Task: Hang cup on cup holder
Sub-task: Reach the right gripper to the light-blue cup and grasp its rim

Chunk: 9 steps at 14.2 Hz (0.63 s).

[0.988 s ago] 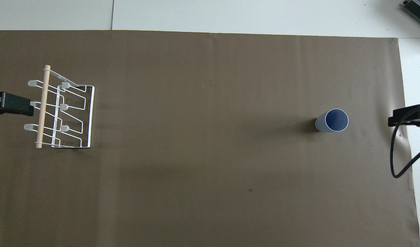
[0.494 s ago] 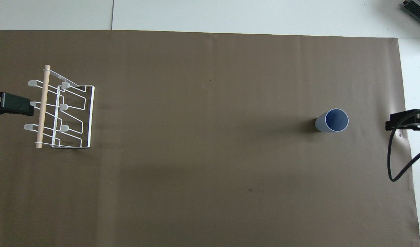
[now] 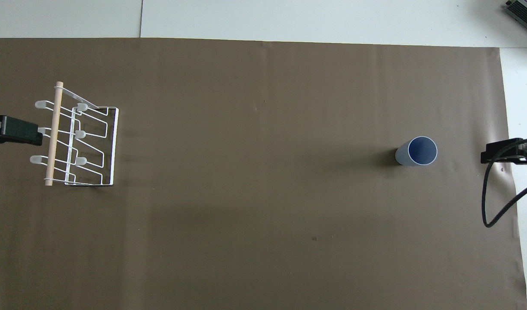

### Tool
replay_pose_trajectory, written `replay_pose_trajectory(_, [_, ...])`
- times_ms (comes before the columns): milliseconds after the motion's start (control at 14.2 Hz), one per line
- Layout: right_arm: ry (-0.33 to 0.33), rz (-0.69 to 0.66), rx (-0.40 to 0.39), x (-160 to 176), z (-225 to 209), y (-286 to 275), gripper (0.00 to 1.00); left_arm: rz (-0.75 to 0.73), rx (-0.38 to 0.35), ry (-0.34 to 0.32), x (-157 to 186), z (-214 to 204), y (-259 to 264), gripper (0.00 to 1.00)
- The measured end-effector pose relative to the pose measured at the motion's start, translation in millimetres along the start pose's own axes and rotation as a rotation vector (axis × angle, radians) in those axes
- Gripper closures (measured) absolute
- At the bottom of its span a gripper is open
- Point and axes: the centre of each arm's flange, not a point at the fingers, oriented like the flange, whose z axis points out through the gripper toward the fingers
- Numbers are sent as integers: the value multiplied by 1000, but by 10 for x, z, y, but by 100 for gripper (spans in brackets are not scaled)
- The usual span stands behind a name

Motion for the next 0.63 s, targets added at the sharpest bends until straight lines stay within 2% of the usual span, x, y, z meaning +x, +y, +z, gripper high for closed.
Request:
replay_pose_trajectory(282, [20, -22, -6, 266, 386, 63, 0, 0, 0, 0, 0, 0, 0, 0])
replay_pose_trajectory(635, [-11, -122, -10, 560, 1085, 94, 0, 0, 0, 0, 0, 0, 0, 0])
